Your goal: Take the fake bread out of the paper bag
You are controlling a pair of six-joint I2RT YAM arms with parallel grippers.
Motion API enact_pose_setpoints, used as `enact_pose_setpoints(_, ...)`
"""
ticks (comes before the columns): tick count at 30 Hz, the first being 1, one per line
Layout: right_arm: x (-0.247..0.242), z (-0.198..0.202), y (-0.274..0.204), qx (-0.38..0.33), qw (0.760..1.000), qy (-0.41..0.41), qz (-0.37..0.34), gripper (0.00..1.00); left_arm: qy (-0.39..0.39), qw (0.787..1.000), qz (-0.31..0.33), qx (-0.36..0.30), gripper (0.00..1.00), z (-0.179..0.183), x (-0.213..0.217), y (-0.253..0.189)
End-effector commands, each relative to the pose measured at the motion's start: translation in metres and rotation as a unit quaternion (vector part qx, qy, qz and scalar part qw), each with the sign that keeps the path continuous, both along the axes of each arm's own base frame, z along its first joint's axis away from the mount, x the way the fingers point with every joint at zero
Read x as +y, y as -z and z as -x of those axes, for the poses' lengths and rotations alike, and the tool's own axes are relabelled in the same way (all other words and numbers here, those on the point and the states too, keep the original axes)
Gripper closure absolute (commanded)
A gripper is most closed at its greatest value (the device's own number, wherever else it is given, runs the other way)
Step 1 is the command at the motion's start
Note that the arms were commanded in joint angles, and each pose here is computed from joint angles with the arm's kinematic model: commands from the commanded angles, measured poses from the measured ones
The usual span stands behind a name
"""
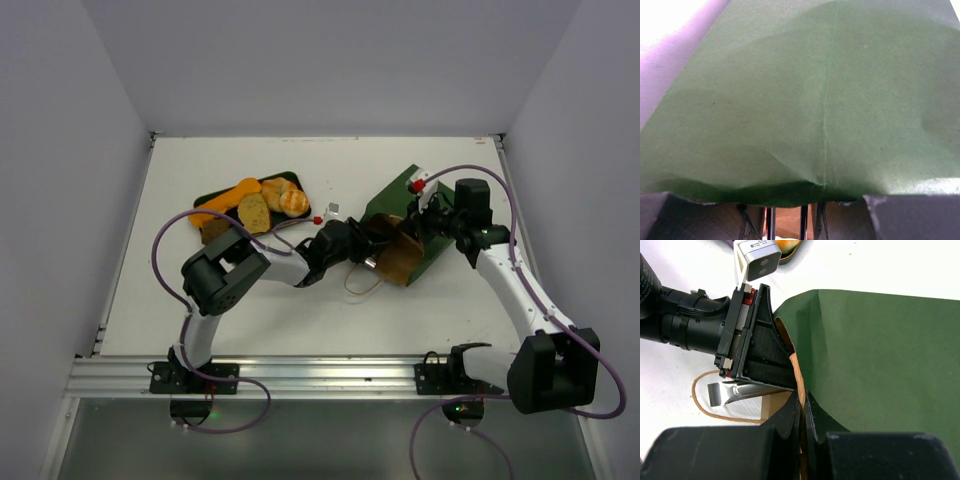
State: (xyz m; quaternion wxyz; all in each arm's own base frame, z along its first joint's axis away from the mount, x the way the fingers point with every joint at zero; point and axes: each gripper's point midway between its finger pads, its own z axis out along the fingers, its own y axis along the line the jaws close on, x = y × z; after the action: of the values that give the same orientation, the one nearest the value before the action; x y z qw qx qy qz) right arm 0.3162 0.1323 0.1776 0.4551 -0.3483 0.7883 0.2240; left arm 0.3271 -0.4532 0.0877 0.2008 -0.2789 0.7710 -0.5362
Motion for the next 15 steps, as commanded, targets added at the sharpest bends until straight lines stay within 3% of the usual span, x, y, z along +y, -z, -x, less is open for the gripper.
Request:
enact_pose_setpoints(1,0.004,-0.001,-0.009,-0.016,1.000,-0.007,-0.008,1.00,-0.009,0.999,0.026,-0.041,0.92,-0.015,-0.003,-0.025)
enact_pose_setpoints(4,0.002,-0.002,-0.010,-0.021,1.000,-0.001,-0.002,1.00,-0.001,0.998,0.011,-0.059,1.00,-0.014,-0.001,-0.026)
enact_pose_setpoints(15,-0.011,-0.014,-0.013,-0.032,0.999,0.040,0.017,1.00,0.029,0.994,-0.030,-0.101,1.00,0.016,0.025,-0.043)
